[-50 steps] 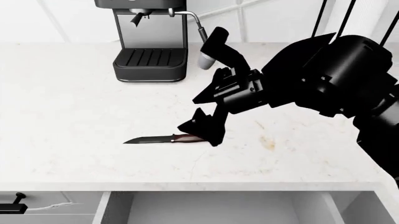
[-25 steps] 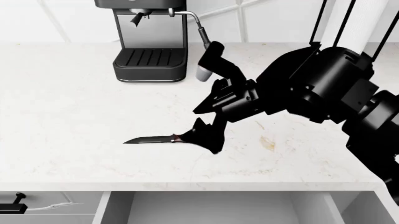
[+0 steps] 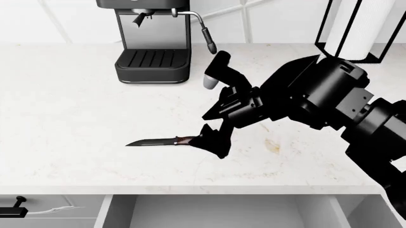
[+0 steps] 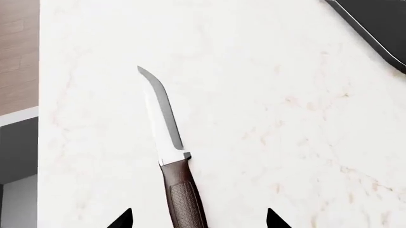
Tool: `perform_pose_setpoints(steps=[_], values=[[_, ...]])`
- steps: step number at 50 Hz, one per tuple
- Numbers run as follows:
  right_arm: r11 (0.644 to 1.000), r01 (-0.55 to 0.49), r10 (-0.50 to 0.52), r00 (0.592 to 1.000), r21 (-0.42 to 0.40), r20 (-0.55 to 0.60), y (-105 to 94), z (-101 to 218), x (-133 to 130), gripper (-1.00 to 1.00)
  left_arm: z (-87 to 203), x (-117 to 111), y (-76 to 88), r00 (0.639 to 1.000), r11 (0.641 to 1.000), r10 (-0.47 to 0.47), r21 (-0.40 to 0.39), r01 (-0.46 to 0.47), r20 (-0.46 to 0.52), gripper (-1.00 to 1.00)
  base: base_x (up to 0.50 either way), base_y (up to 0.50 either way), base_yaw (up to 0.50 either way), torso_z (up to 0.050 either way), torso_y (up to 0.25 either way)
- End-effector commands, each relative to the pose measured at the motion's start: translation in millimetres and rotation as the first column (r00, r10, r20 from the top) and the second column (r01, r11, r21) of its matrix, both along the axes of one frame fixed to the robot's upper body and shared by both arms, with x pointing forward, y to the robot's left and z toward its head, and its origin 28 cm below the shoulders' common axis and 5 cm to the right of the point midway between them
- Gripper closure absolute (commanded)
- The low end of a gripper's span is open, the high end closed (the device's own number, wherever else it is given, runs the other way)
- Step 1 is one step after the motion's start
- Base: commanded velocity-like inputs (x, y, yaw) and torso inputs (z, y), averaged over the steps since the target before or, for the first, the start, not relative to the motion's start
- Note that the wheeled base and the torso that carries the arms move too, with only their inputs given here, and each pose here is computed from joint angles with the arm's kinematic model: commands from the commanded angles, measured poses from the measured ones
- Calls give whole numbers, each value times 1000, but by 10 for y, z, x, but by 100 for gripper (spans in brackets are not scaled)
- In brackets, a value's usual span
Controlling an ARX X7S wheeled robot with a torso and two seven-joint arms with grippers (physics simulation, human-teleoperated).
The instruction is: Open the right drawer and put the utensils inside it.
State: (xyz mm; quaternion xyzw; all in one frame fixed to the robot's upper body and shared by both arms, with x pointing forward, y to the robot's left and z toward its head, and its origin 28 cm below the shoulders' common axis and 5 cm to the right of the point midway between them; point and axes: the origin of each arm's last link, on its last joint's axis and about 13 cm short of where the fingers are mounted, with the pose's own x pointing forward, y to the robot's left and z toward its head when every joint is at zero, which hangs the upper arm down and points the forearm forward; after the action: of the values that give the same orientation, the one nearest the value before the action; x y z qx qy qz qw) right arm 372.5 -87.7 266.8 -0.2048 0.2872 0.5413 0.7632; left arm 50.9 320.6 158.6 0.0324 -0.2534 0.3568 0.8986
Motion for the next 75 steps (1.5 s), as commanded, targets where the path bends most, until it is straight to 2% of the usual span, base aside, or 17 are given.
perform_pose_setpoints(steps=[1,16,50,51,75], values=[[1000,-19,19,1000,-1,6,57,-85,49,-100,-1,-2,3,1000,1000,2,2,-2,-2,-100,0,0,0,0,0],[998,-63,63,997,-8,-37,119,-176,48,-100,8,-6,1,1000,1000,4,6,-4,1,-100,0,0,0,0,0],[996,-43,37,997,-80,-69,39,-368,53,-100,10,8,-13,1000,1000,-1,8,1,-3,-100,0,0,0,0,0],[996,-42,37,997,-82,-69,37,-369,49,100,10,8,-13,1000,1000,-1,8,1,-3,-100,0,0,0,0,0],[994,-63,58,997,-91,-58,8,-361,-26,100,11,13,-18,1000,1000,-1,11,1,-5,-100,0,0,0,0,0]])
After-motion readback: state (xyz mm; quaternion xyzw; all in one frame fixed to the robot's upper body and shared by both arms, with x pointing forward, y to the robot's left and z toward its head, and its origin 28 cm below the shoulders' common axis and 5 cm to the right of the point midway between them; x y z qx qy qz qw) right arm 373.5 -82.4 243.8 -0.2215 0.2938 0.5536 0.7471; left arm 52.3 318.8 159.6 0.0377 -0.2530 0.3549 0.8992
